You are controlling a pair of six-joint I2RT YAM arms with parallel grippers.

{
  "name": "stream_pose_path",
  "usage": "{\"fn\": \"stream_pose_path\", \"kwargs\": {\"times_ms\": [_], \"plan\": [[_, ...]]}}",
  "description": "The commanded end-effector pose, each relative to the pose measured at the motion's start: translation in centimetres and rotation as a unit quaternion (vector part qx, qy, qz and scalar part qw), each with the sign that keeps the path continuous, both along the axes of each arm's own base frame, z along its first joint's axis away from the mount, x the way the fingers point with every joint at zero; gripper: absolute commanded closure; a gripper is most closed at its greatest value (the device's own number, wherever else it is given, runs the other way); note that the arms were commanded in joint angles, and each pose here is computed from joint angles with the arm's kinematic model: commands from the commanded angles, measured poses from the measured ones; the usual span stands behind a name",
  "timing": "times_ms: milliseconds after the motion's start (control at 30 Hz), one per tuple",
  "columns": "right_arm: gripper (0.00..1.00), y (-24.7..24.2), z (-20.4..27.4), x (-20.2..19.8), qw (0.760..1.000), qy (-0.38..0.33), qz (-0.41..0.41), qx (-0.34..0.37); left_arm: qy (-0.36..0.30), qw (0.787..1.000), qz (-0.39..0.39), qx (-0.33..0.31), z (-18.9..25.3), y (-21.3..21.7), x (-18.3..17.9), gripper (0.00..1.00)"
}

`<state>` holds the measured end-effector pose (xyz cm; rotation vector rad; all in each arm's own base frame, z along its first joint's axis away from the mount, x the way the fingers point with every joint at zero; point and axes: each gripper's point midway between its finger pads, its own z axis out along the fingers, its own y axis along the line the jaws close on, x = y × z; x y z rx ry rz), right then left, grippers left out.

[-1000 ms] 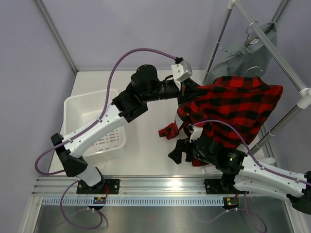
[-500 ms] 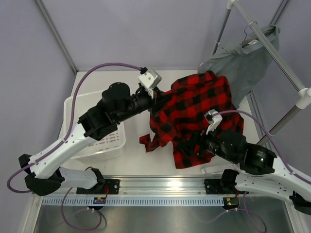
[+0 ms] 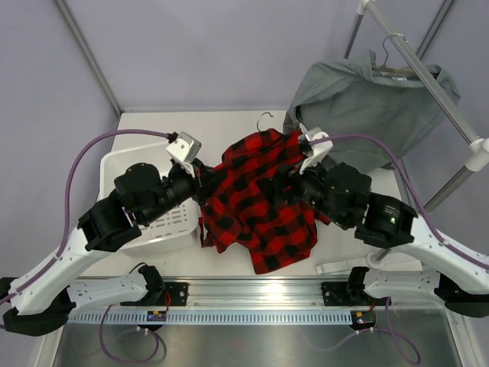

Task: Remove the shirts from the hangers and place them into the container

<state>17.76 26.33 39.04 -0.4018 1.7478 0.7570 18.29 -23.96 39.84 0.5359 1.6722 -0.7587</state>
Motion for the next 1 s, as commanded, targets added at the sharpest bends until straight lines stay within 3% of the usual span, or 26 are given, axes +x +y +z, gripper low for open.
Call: {"fn": "stream_pose_path", "kwargs": {"times_ms": [0,500,567,833,967], "plan": [[0.26,0.5,3.7,2.7,0.998,-0.058,-0.034,0.002,-0.009,0.998,-0.027,-0.053,1.6,-0.4,-1.2,1.0],[0.37,0.3,5.9,7.1,0.998,-0.063,-0.029,-0.004,-0.001,0.996,-0.073,-0.05,0.6,-0.5,-3.0,1.0],[0.45,0.3,6.2,7.2,0.997,-0.065,-0.028,-0.002,-0.004,0.995,-0.088,-0.053,0.9,-0.8,-3.5,1.0],[0.46,0.8,6.6,7.4,0.998,-0.062,-0.02,0.013,-0.002,0.992,-0.107,-0.059,1.1,-1.3,-4.0,1.0],[0.6,1.3,6.0,7.8,0.999,-0.052,-0.015,0.009,-0.003,0.991,-0.116,-0.063,1.3,-1.5,-4.3,1.0]]}}
